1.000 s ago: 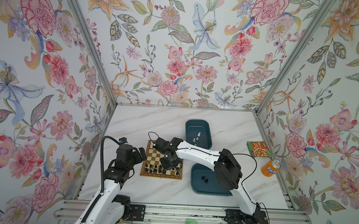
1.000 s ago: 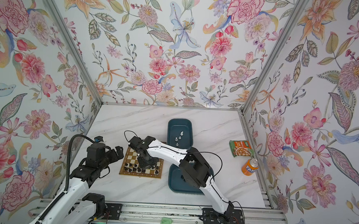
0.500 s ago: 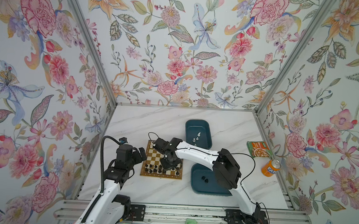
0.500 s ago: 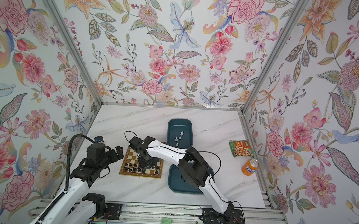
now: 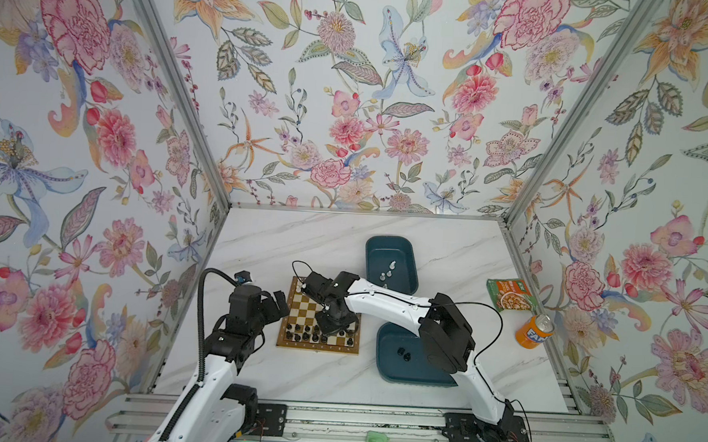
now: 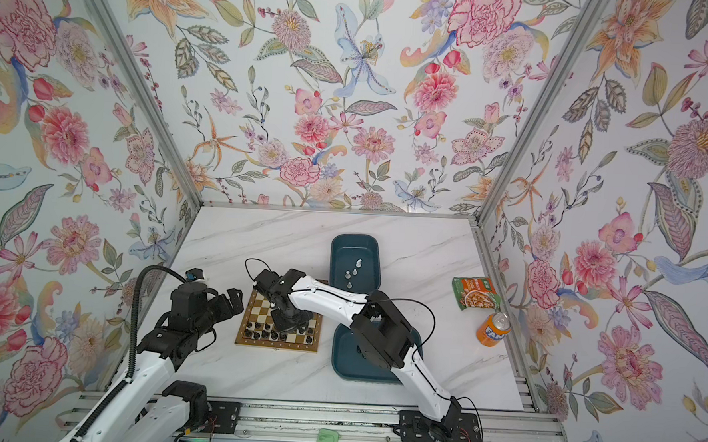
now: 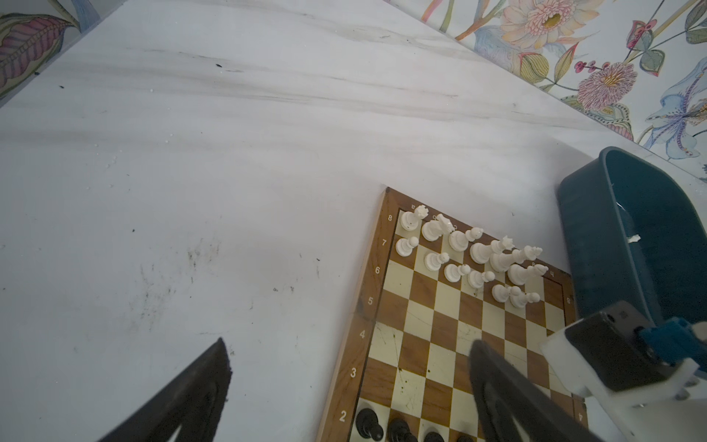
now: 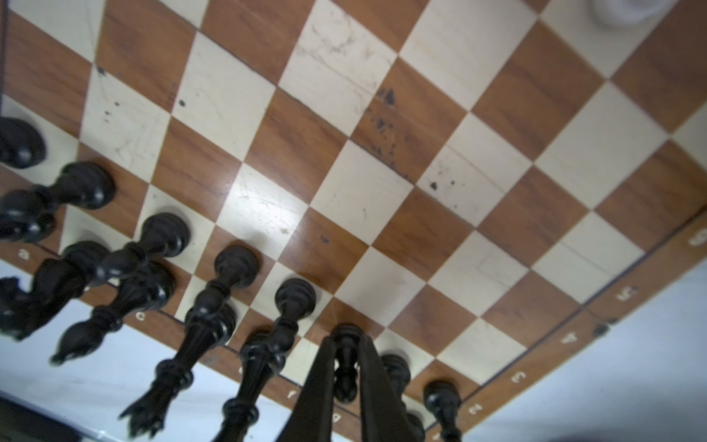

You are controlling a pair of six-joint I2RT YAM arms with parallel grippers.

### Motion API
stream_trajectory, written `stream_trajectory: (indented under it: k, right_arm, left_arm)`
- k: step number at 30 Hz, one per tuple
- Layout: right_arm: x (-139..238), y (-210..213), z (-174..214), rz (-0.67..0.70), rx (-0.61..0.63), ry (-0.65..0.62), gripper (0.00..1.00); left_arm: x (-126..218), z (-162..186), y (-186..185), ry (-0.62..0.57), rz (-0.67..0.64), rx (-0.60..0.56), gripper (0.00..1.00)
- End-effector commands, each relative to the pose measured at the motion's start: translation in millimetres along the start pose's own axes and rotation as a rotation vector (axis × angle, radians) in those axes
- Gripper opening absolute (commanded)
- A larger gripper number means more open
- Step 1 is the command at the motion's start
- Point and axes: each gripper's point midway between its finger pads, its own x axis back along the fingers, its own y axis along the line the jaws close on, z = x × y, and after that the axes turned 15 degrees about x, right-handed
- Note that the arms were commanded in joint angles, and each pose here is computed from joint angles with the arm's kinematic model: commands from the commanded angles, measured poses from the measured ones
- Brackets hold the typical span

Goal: Set up the chess pieces on the board

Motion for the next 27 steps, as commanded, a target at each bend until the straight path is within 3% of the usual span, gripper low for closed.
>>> stream_trajectory:
  k: [1,9,27]
  right_arm:
    - [-5,-1,-2,-0.005,0.003,0.012,0.16]
    - [-2,0,-4,-0.009,0.008,0.003,0.26]
    - [12,-7,-21,-0.007,0.011,-0.051,0.28]
  left_arm:
    - [5,-10,-2,-0.025,-0.003,-0.006,0.98]
    - [5,-10,-3,-0.027,-0.001,-0.005,0.98]
    - [10,-17,-5,-0.059,0.01,-0.005,0.98]
